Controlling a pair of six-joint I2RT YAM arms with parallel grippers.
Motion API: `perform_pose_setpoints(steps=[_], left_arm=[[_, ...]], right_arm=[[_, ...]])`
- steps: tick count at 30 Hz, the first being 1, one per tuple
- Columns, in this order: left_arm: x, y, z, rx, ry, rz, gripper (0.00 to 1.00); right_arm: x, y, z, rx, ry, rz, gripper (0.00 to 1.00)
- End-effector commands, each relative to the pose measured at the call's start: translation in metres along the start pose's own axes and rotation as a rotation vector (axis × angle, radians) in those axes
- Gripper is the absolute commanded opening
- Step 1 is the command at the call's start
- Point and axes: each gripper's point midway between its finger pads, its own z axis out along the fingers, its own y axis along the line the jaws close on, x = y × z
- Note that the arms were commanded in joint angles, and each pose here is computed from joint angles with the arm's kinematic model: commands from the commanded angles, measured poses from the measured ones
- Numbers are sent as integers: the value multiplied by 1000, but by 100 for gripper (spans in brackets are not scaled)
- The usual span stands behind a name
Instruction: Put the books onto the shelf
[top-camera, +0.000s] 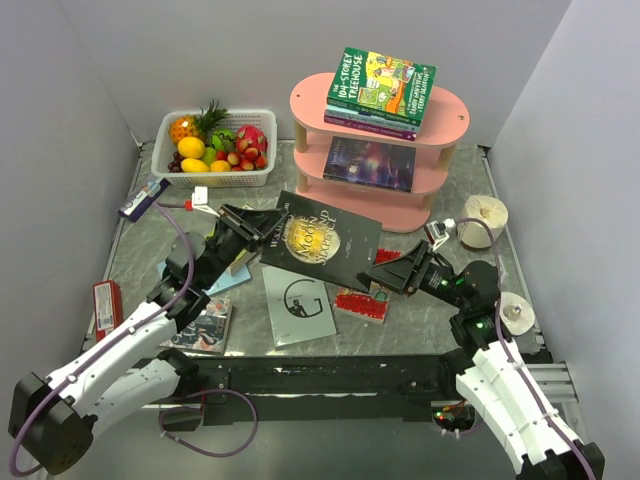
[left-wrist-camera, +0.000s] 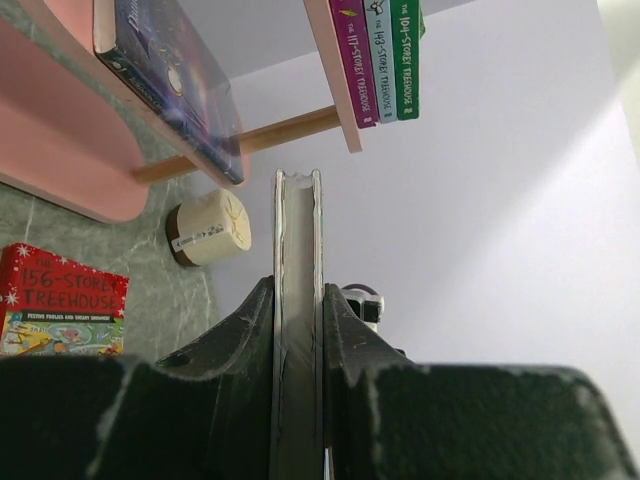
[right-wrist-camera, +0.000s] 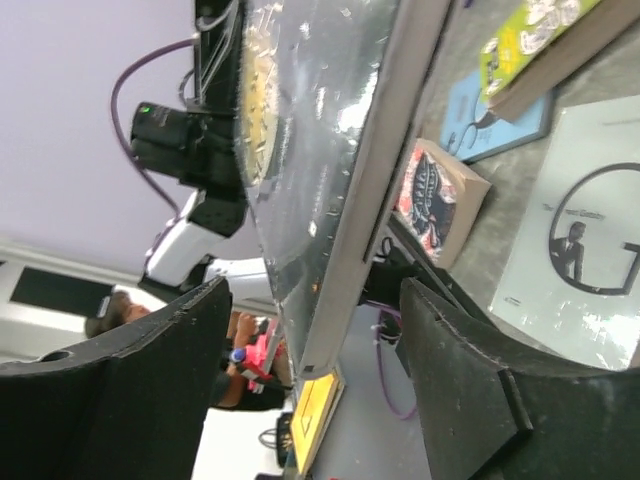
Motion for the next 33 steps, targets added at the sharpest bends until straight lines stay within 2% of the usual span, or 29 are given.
perform_pose_setpoints(steps=[1, 4, 7, 13, 14, 16, 17, 19, 20, 22, 23, 24, 26, 27, 32, 33], left_arm=[[-24, -83, -5, 267, -66, -87, 1], [-23, -82, -1, 268, -61, -93, 1], [-22, -82, 3, 274, -55, -99, 1], [-16, -79, 10, 269, -26, -95, 1], [-16, -78, 10, 265, -23, -91, 1], [-15, -76, 12, 244, -21, -65, 1], [-13, -64, 15, 192, -14, -33, 6], [-17, -62, 15, 156, -32, 6, 19], [-15, -48, 15, 89, -26, 25, 36], [-18, -36, 14, 23, -37, 91, 57], [-21, -15, 12, -77, -50, 111, 78], [-23, -3, 10, -134, -55, 149, 84], [-38, 11, 4, -235, -114, 184, 94], [-39, 30, -4, -323, -110, 207, 95], [-58, 46, -34, -392, -207, 249, 95], [-64, 50, -39, -408, -236, 255, 95]], right_arm=[[0, 25, 3, -123, 44, -20, 73], [3, 22, 4, -130, 79, -6, 67], [4, 22, 6, -124, 97, -11, 58], [0, 26, 7, -137, 95, -44, 28], [-1, 28, 7, -136, 89, -54, 19], [-5, 32, 7, -124, 67, -85, 9], [-7, 33, 7, -114, 57, -102, 0], [-12, 36, 6, -74, 47, -142, 0], [-12, 38, 6, -63, 51, -153, 0], [-16, 43, 5, -42, 59, -173, 0], [-17, 44, 5, -37, 65, -175, 0], [-20, 44, 5, -28, 64, -188, 0], [-28, 46, 2, -1, 48, -188, 0], [-30, 47, 1, 3, 51, -193, 0], [-44, 51, -2, -19, 28, -179, 0], [-48, 46, -4, -15, 15, -137, 0]])
